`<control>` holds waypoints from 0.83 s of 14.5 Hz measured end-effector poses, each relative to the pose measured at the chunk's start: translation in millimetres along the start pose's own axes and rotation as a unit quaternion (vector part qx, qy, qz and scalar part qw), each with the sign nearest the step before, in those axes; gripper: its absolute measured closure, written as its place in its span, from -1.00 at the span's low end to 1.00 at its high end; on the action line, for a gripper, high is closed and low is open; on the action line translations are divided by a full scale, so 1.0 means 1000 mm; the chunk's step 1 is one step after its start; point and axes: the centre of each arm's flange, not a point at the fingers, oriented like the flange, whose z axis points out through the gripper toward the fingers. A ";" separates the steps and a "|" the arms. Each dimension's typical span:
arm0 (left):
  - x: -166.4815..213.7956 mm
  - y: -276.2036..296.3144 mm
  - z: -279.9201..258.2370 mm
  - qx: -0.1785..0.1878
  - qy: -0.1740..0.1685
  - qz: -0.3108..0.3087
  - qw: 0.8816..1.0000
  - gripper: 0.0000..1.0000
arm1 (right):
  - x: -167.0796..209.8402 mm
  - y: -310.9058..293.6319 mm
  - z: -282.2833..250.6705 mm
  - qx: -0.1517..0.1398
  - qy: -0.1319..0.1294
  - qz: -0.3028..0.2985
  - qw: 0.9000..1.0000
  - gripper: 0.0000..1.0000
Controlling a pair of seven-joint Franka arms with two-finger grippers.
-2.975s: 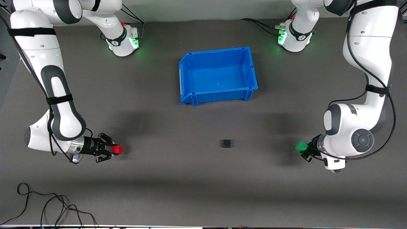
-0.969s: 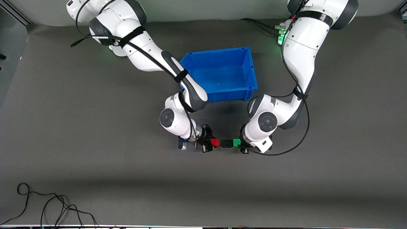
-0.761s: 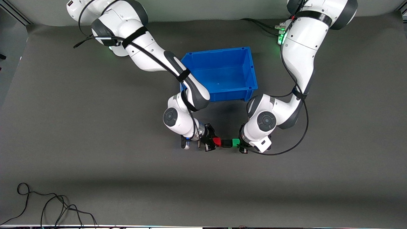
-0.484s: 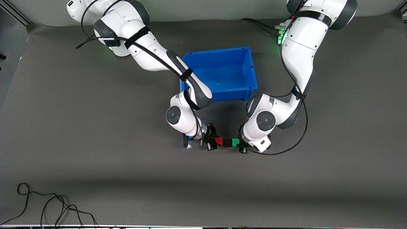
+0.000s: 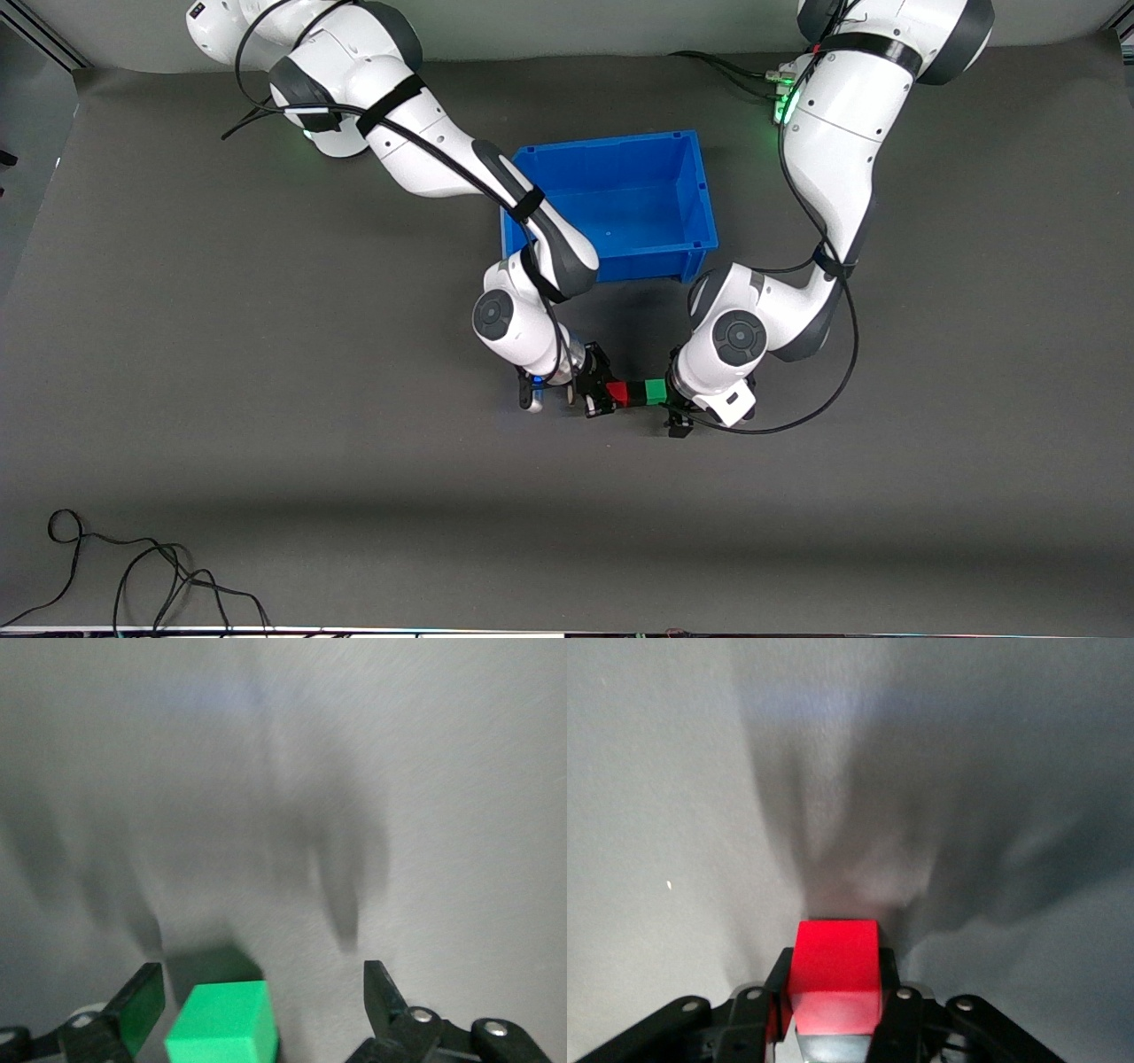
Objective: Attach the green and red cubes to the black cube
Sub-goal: 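Open the left gripper and lift away while the right gripper releases red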
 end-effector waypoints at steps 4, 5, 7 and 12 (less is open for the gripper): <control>0.070 0.033 -0.089 0.017 0.018 0.035 0.999 -1.00 | 0.001 -0.006 -0.003 0.007 0.001 -0.002 1.000 -0.44; 0.094 0.036 -0.110 0.030 0.020 0.060 0.998 -1.00 | 0.002 -0.011 -0.007 0.013 0.001 -0.002 1.000 -0.63; 0.150 0.036 -0.141 0.067 0.019 0.122 0.990 -1.00 | 0.009 -0.026 -0.021 0.019 0.001 0.004 1.000 -0.99; 0.276 0.024 -0.198 0.113 -0.020 0.317 0.942 -1.00 | 0.047 -0.074 -0.088 -0.034 0.062 -0.023 0.997 -1.00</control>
